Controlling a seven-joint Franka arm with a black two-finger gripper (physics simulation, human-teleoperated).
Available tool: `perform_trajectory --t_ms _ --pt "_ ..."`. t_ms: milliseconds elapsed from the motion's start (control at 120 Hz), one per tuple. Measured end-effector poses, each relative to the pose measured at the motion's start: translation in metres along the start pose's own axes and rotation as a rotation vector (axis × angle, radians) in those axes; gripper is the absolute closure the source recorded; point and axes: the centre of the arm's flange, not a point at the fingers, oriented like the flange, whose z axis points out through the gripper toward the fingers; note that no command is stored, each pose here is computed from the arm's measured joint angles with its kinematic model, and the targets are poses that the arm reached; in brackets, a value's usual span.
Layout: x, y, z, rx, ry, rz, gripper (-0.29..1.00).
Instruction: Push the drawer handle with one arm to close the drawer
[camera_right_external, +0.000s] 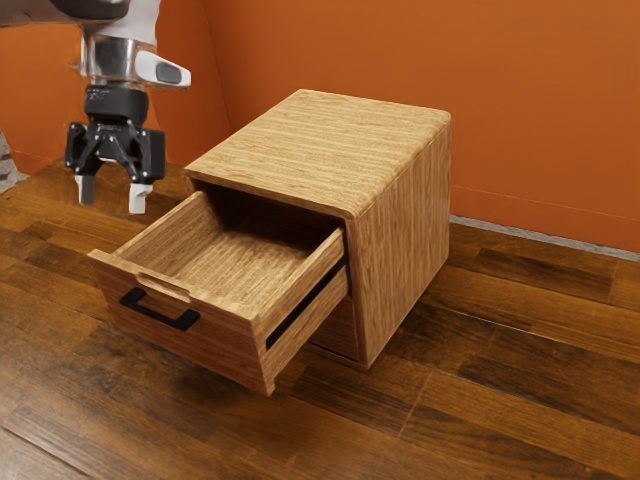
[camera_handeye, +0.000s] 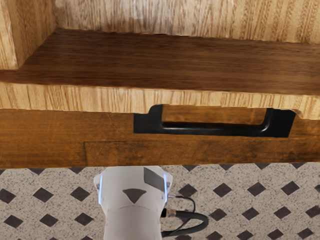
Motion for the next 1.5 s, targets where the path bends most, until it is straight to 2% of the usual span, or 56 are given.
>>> perform_trajectory --t_ms 75,125,150,225,308,383,517,633,850,1000,1225,1500 --pt "0.016 0.005 -0.009 -0.028 0.139 0.003 0.00" --pt "0.009 0.009 -0.020 -0.038 0.223 0.004 0.00" --pt "-0.007 0.010 -0.023 -0.042 0.261 0.005 0.00" --pt "-0.093 0.034 -0.003 -0.024 0.364 0.031 0.01" --pt "-0.157 0.053 0.053 0.016 0.432 0.037 0.11" --pt "-0.166 0.055 0.087 0.029 0.453 0.016 0.24" --pt "-0.201 0.055 0.071 0.022 0.541 -0.037 0.42" --pt "-0.206 0.074 0.092 0.058 0.509 -0.076 0.51" --pt "-0.172 0.077 0.126 0.046 0.412 -0.173 0.58" --pt "-0.146 0.074 0.143 0.030 0.376 -0.227 0.61" --pt "-0.112 0.071 0.161 0.002 0.357 -0.288 0.63" --pt "-0.074 0.058 0.159 -0.017 0.397 -0.354 0.70"
